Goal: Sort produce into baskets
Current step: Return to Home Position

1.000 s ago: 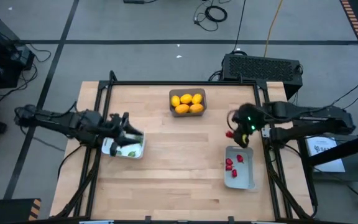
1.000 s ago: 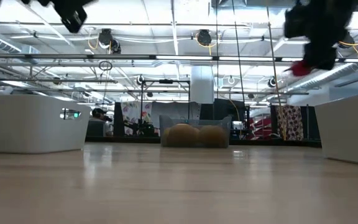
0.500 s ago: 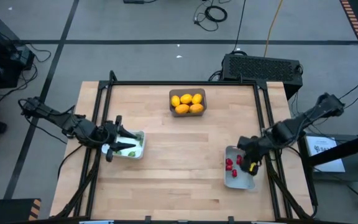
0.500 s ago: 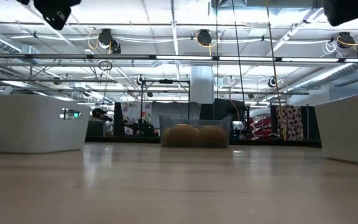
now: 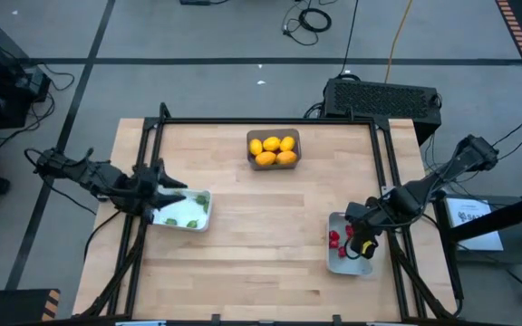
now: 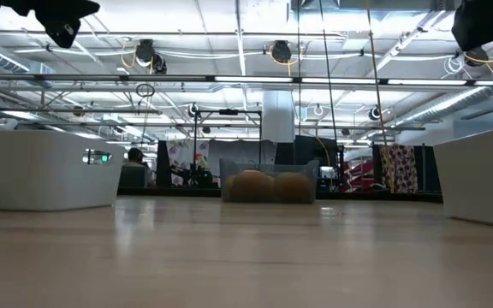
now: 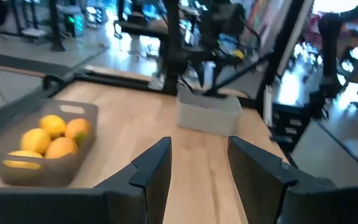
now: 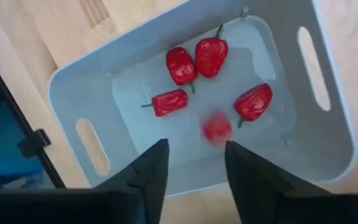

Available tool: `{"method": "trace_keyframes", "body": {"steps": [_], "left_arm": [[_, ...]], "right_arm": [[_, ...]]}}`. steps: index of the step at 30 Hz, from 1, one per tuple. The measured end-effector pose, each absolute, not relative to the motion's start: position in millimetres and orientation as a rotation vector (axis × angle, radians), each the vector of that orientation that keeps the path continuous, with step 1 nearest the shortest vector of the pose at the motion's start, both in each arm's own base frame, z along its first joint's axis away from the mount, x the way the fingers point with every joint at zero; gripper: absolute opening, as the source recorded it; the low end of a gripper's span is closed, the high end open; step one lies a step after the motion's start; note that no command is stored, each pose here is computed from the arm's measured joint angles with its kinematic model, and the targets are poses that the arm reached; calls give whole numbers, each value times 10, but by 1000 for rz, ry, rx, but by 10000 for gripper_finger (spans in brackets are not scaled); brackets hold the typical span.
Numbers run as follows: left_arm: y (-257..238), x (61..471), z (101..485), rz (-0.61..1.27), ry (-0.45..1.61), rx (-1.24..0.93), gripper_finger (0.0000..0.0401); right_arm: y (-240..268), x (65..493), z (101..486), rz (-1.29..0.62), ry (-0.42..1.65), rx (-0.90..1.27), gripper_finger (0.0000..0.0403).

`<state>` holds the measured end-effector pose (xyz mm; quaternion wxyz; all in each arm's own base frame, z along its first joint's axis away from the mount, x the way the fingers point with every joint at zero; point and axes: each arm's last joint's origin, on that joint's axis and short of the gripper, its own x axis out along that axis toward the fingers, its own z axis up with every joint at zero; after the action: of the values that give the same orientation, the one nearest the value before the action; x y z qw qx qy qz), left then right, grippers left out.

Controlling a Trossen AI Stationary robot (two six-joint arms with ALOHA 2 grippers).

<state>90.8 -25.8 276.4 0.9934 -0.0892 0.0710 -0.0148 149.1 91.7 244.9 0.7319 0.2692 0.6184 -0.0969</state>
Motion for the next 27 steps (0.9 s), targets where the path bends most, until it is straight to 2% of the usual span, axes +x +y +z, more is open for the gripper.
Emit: {"method": "trace_keyframes", "body": {"steps": [6,14,17,22,27], "left_arm": [[-151,802,2732,50,99,-194,164],[-84,792,2633,125,193,-168,164],[-65,788,2637,144,187,-150,164],[-45,742,2690,144,123,-135,164],[-66,779,2591,86,43,-165,164]], "right_arm": [[796,1413,2542,-210,1272,522,189],[438,1276,2827,-251,911,411,203],[345,1220,2896,-207,736,376,203],[239,1123,2826,-126,468,324,203],[180,1047,2527,-98,308,305,203]]}}
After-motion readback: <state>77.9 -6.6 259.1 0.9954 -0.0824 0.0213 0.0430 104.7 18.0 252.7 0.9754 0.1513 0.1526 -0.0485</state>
